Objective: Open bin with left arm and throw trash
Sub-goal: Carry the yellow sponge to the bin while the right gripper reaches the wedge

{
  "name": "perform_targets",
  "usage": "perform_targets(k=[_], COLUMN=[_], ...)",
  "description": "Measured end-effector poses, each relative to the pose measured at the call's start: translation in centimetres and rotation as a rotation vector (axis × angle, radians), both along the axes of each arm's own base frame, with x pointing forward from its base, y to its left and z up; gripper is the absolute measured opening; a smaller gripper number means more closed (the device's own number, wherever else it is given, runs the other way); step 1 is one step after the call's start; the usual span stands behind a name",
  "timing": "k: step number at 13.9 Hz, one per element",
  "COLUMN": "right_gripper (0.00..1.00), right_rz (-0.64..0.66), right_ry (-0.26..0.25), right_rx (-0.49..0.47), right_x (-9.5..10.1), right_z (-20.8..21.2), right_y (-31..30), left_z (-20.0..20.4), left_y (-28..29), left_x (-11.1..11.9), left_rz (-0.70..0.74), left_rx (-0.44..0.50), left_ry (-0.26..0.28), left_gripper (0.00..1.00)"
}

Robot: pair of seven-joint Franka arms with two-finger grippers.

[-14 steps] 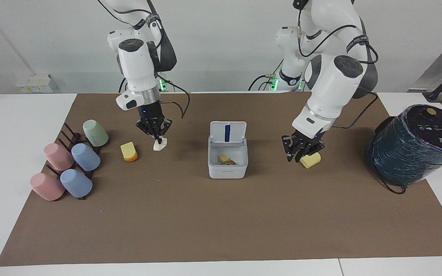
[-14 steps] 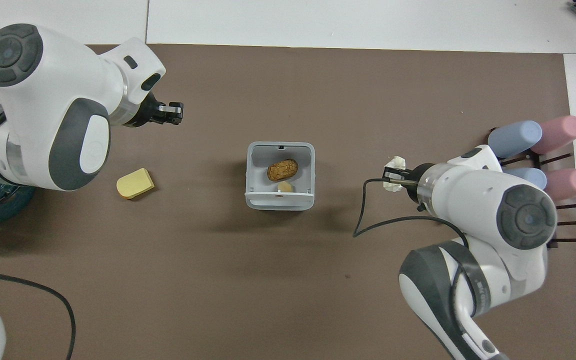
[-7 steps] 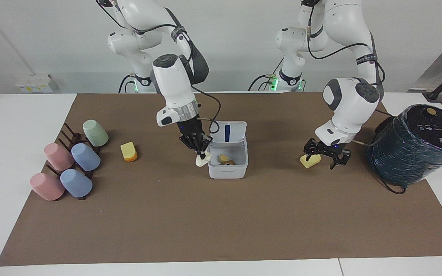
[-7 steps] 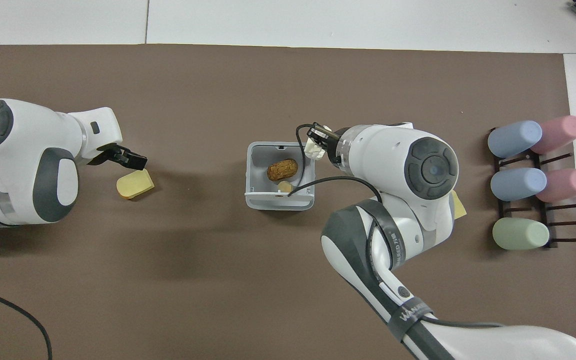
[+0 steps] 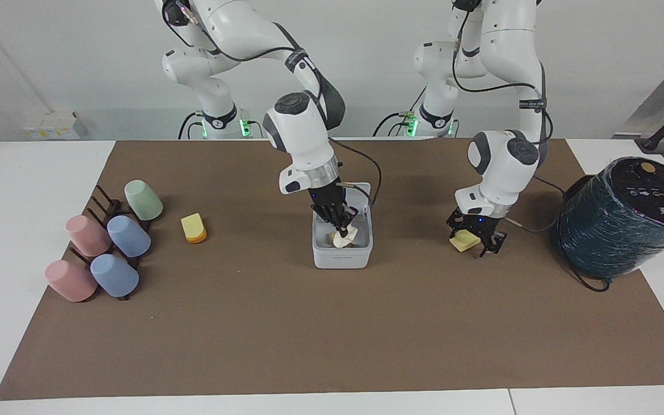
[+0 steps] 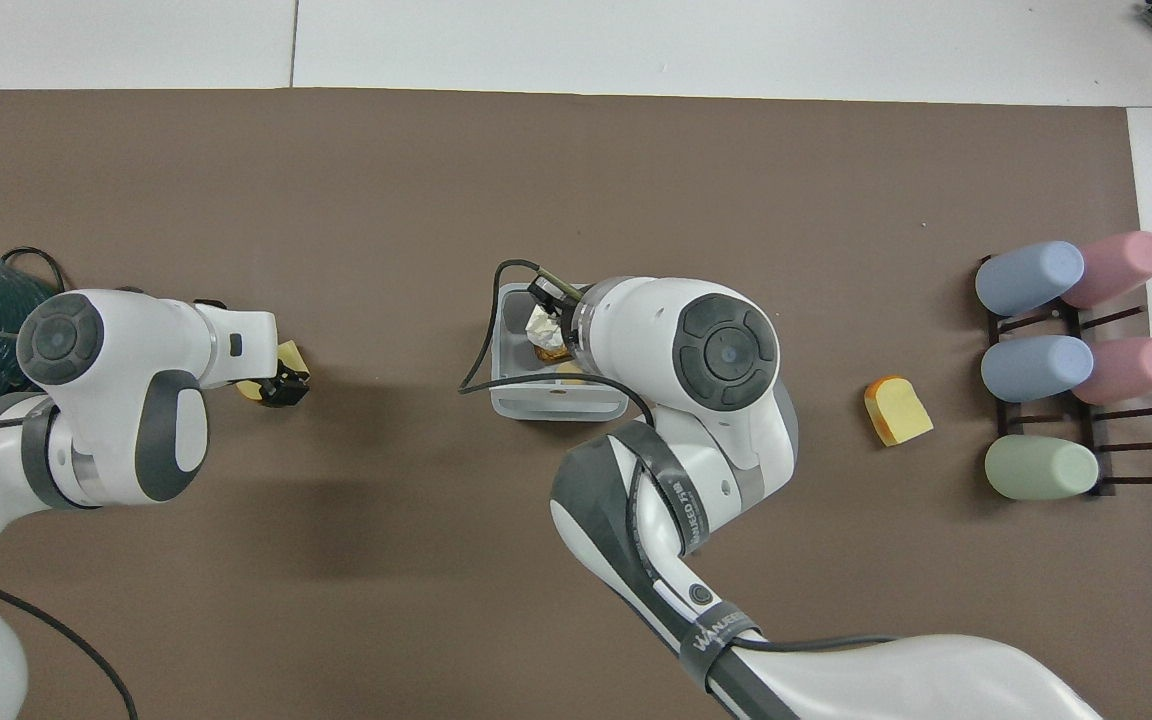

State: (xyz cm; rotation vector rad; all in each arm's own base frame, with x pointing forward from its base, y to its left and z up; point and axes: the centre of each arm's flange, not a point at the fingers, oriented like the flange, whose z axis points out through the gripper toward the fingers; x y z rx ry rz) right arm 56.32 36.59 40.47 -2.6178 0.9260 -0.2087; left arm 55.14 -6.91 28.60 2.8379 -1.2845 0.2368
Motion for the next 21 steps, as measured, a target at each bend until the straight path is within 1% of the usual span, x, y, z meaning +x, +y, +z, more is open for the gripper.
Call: perform_targets(k=[1,3,4,5,6,7,8,9,10,11,12,14,17,19,21], right_gripper=[0.07,0.26,0.39,0.49,0.61,0.71,0.84,0.93,1.00,1.00,1.00,1.00,1.00,1.00,1.00], right_rz=[0.001,0.002,0.003,0.003,0.006,0.026,0.059,0.099,0.137,0.167,0.195,0.242,0.298,0.404,0.558], right_ry=[0.013,0.031,0.041,0.048,0.052,0.050,0.039,0.022,0.002,-0.014,-0.025,-0.021,0.025,0.040,0.023], right_rx=[-0.006,-0.016,-0.021,-0.025,-0.030,-0.039,-0.052,-0.065,-0.079,-0.092,-0.106,-0.133,-0.175,-0.226,-0.282], right_x=[-0.2,-0.3,-0.3,-0.3,-0.2,-0.1,0.2,0.7,1.4,2.1,2.7,3.1,2.4,1.7,1.9], right_z=[-0.2,-0.3,-0.3,-0.1,0.3,1.0,1.8,2.6,3.2,3.6,3.7,2.7,-0.2,-2.0,-2.8], right_y=[0.1,0.0,0.0,-0.2,-0.4,-0.9,-1.8,-3.1,-4.6,-6.2,-7.5,-9.5,-12.7,-16.0,-20.7], left_z=[0.2,0.8,1.2,1.8,2.8,4.4,6.4,8.8,11.2,13.1,14.4,15.4,15.9,16.6,16.9], left_y=[0.0,0.1,0.1,0.1,0.0,-0.1,-0.3,-0.7,-1.7,-3.7,-7.0,-14.7,-24.6,-29.2,-32.0], left_x=[-0.1,0.0,0.2,0.7,1.4,2.5,3.7,4.8,5.7,6.1,5.8,3.8,-0.6,-3.2,-5.0], left_rz=[-0.012,-0.016,-0.015,-0.015,-0.015,-0.015,0.006,0.061,0.142,0.227,0.307,0.447,0.644,0.733,0.783], left_rx=[0.001,0.000,-0.001,-0.002,-0.005,-0.009,-0.019,-0.036,-0.058,-0.081,-0.096,-0.111,-0.150,-0.180,-0.201], left_ry=[-0.009,-0.020,-0.029,-0.041,-0.057,-0.063,-0.062,-0.056,-0.047,-0.035,-0.016,0.023,0.058,0.075,0.086], left_gripper=[0.79,0.51,0.37,0.27,0.17,0.11,0.11,0.11,0.11,0.09,0.08,0.08,0.08,0.08,0.08])
